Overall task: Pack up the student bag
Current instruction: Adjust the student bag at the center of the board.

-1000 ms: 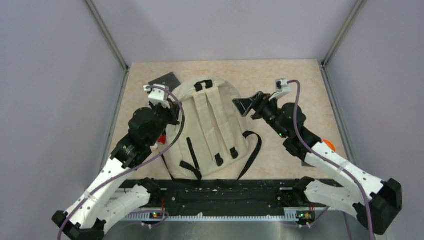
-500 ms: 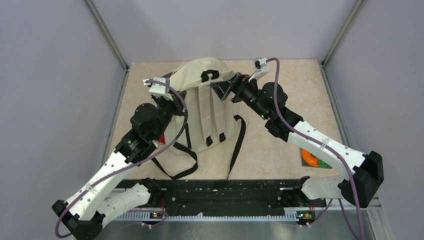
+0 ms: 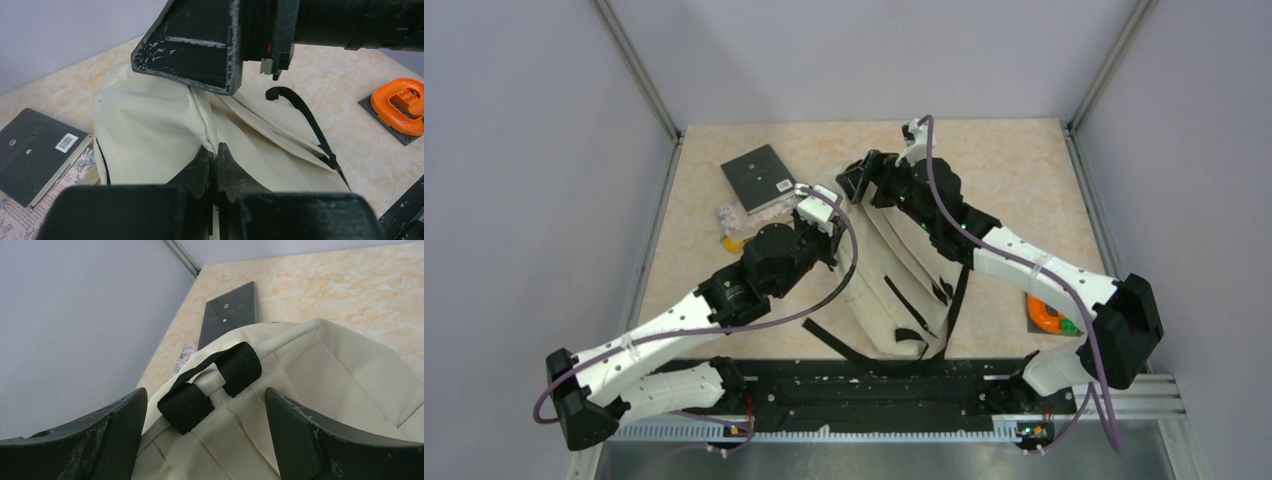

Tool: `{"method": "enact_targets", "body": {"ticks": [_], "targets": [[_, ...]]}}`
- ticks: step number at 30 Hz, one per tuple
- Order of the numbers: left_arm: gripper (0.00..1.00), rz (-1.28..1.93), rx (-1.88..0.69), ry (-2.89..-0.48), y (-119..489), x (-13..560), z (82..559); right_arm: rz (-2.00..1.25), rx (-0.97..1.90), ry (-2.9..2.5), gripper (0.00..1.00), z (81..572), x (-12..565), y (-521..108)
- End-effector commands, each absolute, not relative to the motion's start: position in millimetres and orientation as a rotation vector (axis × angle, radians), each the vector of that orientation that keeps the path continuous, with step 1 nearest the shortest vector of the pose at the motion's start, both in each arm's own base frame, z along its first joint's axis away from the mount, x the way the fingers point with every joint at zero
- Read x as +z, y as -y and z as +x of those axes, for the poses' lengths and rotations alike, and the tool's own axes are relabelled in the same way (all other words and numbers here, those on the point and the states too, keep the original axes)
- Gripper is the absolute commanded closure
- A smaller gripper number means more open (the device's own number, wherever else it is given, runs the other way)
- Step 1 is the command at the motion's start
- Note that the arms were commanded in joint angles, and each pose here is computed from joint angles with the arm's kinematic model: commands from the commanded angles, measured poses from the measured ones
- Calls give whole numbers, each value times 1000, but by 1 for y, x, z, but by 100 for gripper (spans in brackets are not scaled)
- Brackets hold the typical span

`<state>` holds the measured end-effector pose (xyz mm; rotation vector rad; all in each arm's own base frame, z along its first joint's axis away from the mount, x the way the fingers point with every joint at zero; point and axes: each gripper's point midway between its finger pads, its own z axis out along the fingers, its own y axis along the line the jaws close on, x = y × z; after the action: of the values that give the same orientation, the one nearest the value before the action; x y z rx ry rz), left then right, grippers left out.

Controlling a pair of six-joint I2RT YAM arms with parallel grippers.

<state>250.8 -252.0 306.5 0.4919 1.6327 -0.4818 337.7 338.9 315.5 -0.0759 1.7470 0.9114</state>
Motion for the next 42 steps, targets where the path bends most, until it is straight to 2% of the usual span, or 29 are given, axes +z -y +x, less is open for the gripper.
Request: {"method": "enact_targets", "body": {"ticks": [1,7,10,12,13,15,21,24,27,33,39,42], "targets": [[100,522,-516,-1525,269,334,245,-128,841,-1785,20,340,310,-340],[100,614,-510,-1537,283,326,242,-190,796,-1880,47,330,276,-335],[100,689,-529,-1569,293,313,235,-227,823,-1886,81,321,274,-335],[100,734,-558,-1570,301,309,229,-234,834,-1875,97,315,278,-330],[100,751,-570,-1567,304,309,227,-232,838,-1857,100,312,283,-327],[97,766,-589,-1566,307,308,223,-232,858,-1803,100,306,298,-320],[35,748,-620,-1574,301,324,217,-219,868,-1615,100,285,354,-280],[19,786,-729,-1535,302,342,196,-233,924,-1553,100,277,371,-259],[11,877,-855,-1454,299,355,165,-279,946,-1483,100,269,387,-243],[8,900,-1001,-1464,279,326,128,-381,943,-1379,100,250,420,-233],[7,795,-909,-1577,259,284,140,-458,1021,-1293,100,228,444,-238],[8,735,-958,-1581,262,276,140,-441,1051,-1281,100,225,446,-238]]}}
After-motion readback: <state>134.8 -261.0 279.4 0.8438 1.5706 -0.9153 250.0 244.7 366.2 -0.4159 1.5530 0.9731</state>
